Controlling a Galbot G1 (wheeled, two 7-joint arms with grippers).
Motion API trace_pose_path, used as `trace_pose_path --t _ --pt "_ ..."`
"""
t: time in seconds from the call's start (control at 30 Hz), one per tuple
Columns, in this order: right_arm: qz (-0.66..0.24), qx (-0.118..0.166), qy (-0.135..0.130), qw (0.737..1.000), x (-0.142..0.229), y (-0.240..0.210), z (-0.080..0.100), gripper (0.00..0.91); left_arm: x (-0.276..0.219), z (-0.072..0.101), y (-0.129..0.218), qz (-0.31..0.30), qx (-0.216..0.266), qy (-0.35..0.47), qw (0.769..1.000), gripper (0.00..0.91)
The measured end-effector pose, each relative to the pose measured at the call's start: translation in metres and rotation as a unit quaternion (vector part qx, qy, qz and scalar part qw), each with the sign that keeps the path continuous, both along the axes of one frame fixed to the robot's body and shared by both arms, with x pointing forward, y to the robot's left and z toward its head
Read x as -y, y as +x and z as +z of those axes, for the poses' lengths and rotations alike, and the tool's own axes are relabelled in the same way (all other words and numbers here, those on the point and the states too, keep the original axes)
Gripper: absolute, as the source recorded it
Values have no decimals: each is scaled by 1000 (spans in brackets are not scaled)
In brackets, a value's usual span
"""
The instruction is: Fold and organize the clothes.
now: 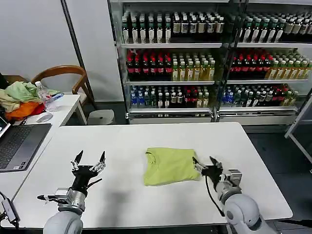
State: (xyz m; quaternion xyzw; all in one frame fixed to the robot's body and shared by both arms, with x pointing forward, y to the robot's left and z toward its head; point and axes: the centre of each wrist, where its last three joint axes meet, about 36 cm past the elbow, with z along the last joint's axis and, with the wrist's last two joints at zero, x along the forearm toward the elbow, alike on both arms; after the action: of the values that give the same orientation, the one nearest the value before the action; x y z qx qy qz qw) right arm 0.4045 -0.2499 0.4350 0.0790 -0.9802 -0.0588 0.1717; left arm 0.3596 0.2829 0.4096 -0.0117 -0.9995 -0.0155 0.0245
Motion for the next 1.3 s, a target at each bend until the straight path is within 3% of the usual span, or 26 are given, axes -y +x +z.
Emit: trace_pose_path --t 0.4,0.8,1.3 --pt "-11 108 -91 990 12 15 3 907 1 4 8 -19 17 12 1000 907" --pt "-37 174 -142 974 46 30 1 907 4 1 14 -44 59 38 997 907" --pt "-37 196 -163 966 59 35 1 907 1 2 23 -36 100 90 990 907"
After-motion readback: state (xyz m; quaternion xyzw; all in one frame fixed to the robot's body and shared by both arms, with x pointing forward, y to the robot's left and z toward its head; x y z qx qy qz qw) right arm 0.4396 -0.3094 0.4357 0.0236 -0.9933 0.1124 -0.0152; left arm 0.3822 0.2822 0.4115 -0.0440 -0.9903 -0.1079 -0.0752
